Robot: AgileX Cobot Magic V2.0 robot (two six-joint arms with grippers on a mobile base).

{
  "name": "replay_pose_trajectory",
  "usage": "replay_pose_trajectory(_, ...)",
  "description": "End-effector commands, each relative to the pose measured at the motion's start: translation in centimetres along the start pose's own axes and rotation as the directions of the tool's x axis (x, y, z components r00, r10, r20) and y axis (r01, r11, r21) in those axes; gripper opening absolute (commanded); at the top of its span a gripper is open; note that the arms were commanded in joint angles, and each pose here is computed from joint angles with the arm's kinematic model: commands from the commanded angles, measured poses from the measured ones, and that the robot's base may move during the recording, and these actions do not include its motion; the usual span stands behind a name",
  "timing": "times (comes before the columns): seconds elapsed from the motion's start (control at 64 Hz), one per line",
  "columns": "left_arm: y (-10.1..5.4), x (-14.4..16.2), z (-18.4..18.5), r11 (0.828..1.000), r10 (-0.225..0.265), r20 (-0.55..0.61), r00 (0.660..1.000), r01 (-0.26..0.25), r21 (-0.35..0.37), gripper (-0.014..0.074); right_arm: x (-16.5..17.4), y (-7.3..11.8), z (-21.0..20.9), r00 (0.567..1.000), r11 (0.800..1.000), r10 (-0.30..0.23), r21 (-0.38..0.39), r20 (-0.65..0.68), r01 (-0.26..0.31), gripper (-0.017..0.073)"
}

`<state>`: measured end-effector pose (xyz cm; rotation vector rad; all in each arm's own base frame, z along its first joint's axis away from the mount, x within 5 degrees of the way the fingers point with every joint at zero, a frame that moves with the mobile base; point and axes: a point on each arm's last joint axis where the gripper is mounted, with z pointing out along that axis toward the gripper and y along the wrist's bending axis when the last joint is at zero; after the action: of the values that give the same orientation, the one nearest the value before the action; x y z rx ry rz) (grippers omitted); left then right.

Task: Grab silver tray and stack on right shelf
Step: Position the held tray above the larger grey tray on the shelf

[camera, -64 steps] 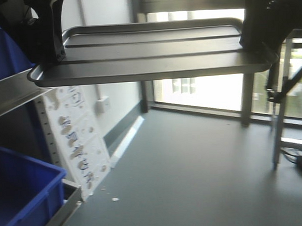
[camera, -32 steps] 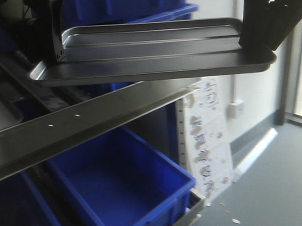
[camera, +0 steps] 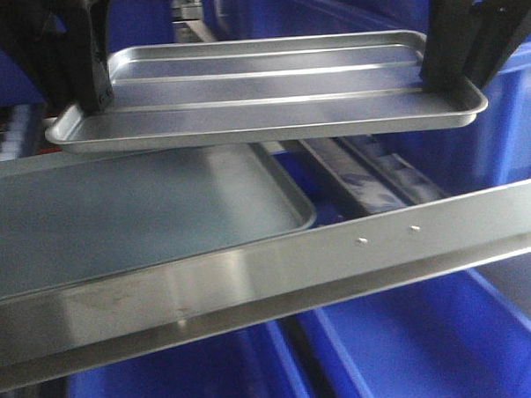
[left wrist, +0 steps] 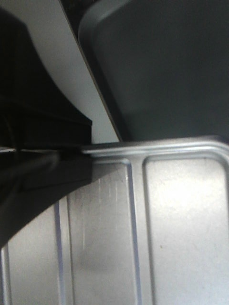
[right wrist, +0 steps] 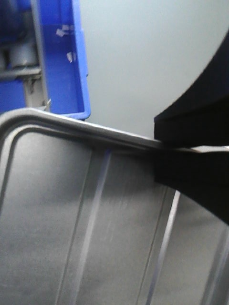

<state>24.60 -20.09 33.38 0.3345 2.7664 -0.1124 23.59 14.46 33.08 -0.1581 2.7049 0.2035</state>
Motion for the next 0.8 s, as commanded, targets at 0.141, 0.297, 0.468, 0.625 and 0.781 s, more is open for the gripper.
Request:
replay_pose_trajectory(0.141, -0.58, 0.01, -2.2, 0.997, 0.028, 0.064, 0.998, -0.032, 0.073, -0.0093, -1.03, 0.58, -1.97, 0.991, 0.997, -0.015, -0.077, 0.135, 0.025, 0.0056)
replay_pose_trajectory(0.297, -0.58, 0.01, -2.2, 0.997, 0.028, 0.064, 0.998, -0.032, 0.073, -0.0093, -1.04, 0.59, -1.97, 0.991, 0.997, -0.015, -0.077, 0.136, 0.026, 0.0056)
replay_pose_trajectory(0.468, -0.58, 0.01, -2.2, 0.997, 0.028, 0.064, 0.998, -0.032, 0.073, -0.0093, -1.04, 0.59, -1.97, 0.991, 0.997, -0.015, -0.077, 0.136, 0.026, 0.0056)
replay_pose_trajectory(0.625, -0.58, 0.01, -2.2, 0.997, 0.028, 0.064, 0.998, -0.032, 0.073, -0.0093, -1.04, 0.59, -1.97, 0.991, 0.997, -0.015, -0.077, 0.136, 0.026, 0.0056)
replay_pose_trajectory(0.781, -0.58, 0.01, -2.2, 0.997, 0.028, 0.064, 0.998, -0.032, 0.073, -0.0093, -1.04, 0.59, -1.97, 0.991, 0.997, -0.015, -0.077, 0.136, 0.026, 0.0056)
